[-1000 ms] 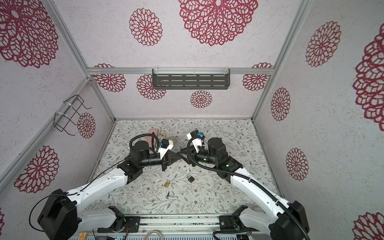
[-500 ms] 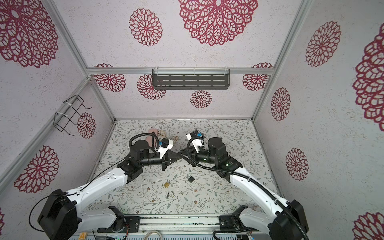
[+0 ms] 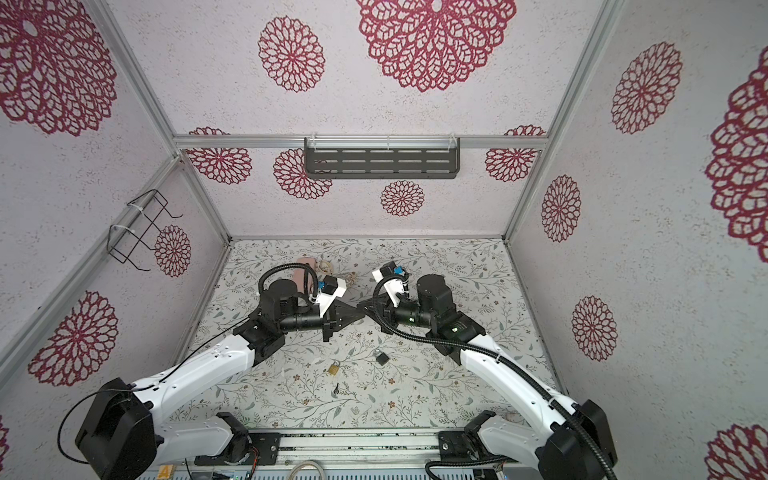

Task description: Unlock with the key

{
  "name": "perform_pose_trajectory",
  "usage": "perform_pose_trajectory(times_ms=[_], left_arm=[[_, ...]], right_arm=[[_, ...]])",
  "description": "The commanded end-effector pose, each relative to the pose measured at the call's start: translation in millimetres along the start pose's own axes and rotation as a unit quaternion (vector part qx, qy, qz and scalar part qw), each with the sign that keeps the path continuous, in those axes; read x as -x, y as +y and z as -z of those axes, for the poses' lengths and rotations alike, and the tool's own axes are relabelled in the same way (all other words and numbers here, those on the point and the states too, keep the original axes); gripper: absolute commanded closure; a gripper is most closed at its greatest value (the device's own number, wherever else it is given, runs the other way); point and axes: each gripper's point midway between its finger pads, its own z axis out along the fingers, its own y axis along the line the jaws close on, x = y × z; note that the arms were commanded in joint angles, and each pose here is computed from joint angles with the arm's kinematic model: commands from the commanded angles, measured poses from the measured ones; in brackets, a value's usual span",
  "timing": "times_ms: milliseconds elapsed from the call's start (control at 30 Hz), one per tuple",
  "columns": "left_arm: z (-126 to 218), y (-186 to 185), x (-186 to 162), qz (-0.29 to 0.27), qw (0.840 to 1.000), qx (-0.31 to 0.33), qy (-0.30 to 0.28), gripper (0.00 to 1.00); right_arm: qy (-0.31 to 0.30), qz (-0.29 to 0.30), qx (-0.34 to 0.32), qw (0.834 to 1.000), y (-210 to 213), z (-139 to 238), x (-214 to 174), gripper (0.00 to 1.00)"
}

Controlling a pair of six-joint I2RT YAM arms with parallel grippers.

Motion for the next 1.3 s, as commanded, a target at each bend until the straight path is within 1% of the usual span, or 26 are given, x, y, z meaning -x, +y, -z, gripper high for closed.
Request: perform_pose_trajectory(times_ms=[0, 100, 133, 167, 233, 300, 367, 400, 433, 500, 533, 567, 633, 667, 733, 833, 900, 967, 1067, 1167, 1267], left_arm=[[4, -3, 24, -0.038, 0.999, -0.004, -0.025, 1.0], [6, -3, 25, -0.034, 0.999, 0.003, -0.027, 0.76], [8, -2, 24, -0.03, 0.999, 0.009, -0.027, 0.58], [10, 0, 23, -0.025, 0.999, 0.02, -0.029, 0.46], [15, 9, 20, -0.009, 0.998, 0.057, -0.037, 0.36], [22, 20, 25, 0.023, 0.992, 0.098, -0.071, 0.32], [32, 25, 36, 0.057, 0.984, 0.122, -0.113, 0.31], [39, 30, 43, 0.081, 0.976, 0.142, -0.144, 0.3], [46, 38, 50, 0.11, 0.965, 0.163, -0.175, 0.3], [60, 52, 58, 0.186, 0.935, 0.193, -0.233, 0.31], [66, 60, 59, 0.227, 0.916, 0.206, -0.26, 0.31], [68, 63, 62, 0.256, 0.902, 0.202, -0.283, 0.32], [67, 58, 76, 0.278, 0.891, 0.169, -0.316, 0.33], [67, 60, 77, 0.297, 0.882, 0.166, -0.326, 0.33], [64, 65, 76, 0.339, 0.858, 0.172, -0.344, 0.33], [56, 60, 81, 0.365, 0.844, 0.148, -0.364, 0.35], [54, 55, 87, 0.371, 0.835, 0.13, -0.384, 0.37], [54, 53, 88, 0.379, 0.826, 0.126, -0.398, 0.39], [47, 49, 88, 0.384, 0.825, 0.12, -0.396, 0.41], [43, 48, 85, 0.389, 0.822, 0.117, -0.399, 0.45], [39, 48, 82, 0.395, 0.82, 0.119, -0.396, 0.47]], right_arm=[[-0.019, 0.005, -0.015, 1.0, 0, 9, 14, 0.97], [-0.033, 0.003, -0.021, 0.999, 0, 12, 20, 0.99], [-0.036, 0.0, -0.028, 0.999, -2, 12, 22, 0.99], [-0.041, -0.001, -0.036, 0.999, -4, 13, 24, 0.99], [-0.051, -0.006, -0.057, 0.997, -10, 16, 27, 1.0], [-0.067, -0.013, -0.08, 0.994, -17, 20, 32, 1.0], [-0.088, -0.033, -0.103, 0.99, -25, 23, 38, 1.0], [-0.102, -0.044, -0.104, 0.988, -26, 24, 42, 1.0], [-0.118, -0.054, -0.098, 0.987, -25, 24, 46, 1.0], [-0.149, -0.073, -0.087, 0.982, -23, 24, 54, 1.0], [-0.165, -0.081, -0.079, 0.98, -21, 23, 58, 1.0], [-0.18, -0.083, -0.072, 0.977, -17, 22, 63, 1.0], [-0.198, -0.089, -0.076, 0.973, -14, 20, 68, 1.0], [-0.206, -0.091, -0.08, 0.971, -13, 19, 70, 1.0], [-0.228, -0.099, -0.083, 0.965, -12, 18, 74, 1.0], [-0.263, -0.125, -0.073, 0.954, -12, 17, 77, 1.0], [-0.276, -0.141, -0.069, 0.948, -13, 16, 77, 1.0], [-0.289, -0.158, -0.069, 0.942, -15, 15, 77, 1.0], [-0.305, -0.169, -0.055, 0.936, -11, 13, 81, 1.0], [-0.315, -0.186, -0.066, 0.928, -15, 13, 81, 1.0], [-0.329, -0.194, -0.059, 0.922, -14, 15, 83, 1.0]])
